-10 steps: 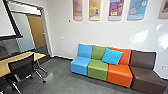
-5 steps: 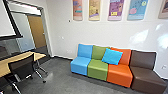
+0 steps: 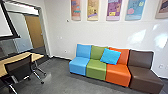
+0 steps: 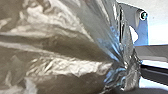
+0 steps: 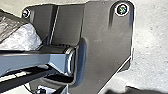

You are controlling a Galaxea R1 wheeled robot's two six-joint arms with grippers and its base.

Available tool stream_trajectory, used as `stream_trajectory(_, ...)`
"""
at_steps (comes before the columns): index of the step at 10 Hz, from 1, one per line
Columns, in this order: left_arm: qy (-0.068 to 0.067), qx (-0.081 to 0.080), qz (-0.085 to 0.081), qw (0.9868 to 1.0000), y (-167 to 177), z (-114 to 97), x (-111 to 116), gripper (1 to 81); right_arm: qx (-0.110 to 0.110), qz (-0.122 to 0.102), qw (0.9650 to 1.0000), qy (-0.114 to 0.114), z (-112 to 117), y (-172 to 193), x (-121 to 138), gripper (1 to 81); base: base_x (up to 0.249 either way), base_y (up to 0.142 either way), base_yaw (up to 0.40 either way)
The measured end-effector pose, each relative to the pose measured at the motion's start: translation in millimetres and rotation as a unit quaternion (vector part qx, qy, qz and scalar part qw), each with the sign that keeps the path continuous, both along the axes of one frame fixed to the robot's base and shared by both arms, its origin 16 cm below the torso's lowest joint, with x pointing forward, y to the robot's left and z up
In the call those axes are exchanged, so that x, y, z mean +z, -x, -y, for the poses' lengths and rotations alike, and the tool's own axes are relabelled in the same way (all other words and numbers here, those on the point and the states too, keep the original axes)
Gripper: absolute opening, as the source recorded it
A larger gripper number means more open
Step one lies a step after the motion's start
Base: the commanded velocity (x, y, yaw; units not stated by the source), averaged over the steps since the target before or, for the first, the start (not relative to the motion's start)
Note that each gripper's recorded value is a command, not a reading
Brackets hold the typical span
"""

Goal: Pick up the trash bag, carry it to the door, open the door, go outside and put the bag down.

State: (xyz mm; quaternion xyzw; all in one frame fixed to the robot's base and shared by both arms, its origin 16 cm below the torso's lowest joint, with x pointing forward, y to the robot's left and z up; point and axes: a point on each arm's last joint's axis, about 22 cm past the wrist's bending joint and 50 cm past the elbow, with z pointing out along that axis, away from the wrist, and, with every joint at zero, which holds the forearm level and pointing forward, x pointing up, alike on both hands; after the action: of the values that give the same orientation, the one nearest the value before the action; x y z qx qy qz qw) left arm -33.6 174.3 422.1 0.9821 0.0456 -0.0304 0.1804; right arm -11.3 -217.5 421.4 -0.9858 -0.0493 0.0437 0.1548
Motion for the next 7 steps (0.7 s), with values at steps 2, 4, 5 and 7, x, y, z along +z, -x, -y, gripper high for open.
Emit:
stream_trajectory(2, -0.001, -0.007, 0.006, 1.0, -5.0, -0.6, 0.0, 1.0, 0.001, -0.001, 1.0, -0.003, -5.8, 1.6, 0.1, 81.1, 0.0, 0.0, -0.151)
stream_trajectory(4, 0.002, -0.015, 0.006, 0.9999, -2.0, 4.3, 0.3, 1.0, 0.0, 0.0, 1.0, -0.003, -5.2, 0.7, 0.1, 81.1, 0.0, 0.0, -0.164)
stream_trajectory(5, 0.002, -0.016, 0.007, 0.9998, -2.7, 4.3, 0.3, 1.0, 0.001, -0.001, 1.0, -0.003, -6.2, 2.0, 0.1, 81.1, 0.0, 0.0, -0.168)
stream_trajectory(7, 0.004, -0.021, 0.009, 0.9997, -2.8, 8.1, 0.5, 1.0, 0.001, -0.001, 1.0, -0.007, -12.3, 2.1, 0.3, 81.1, 0.0, 0.0, -0.176)
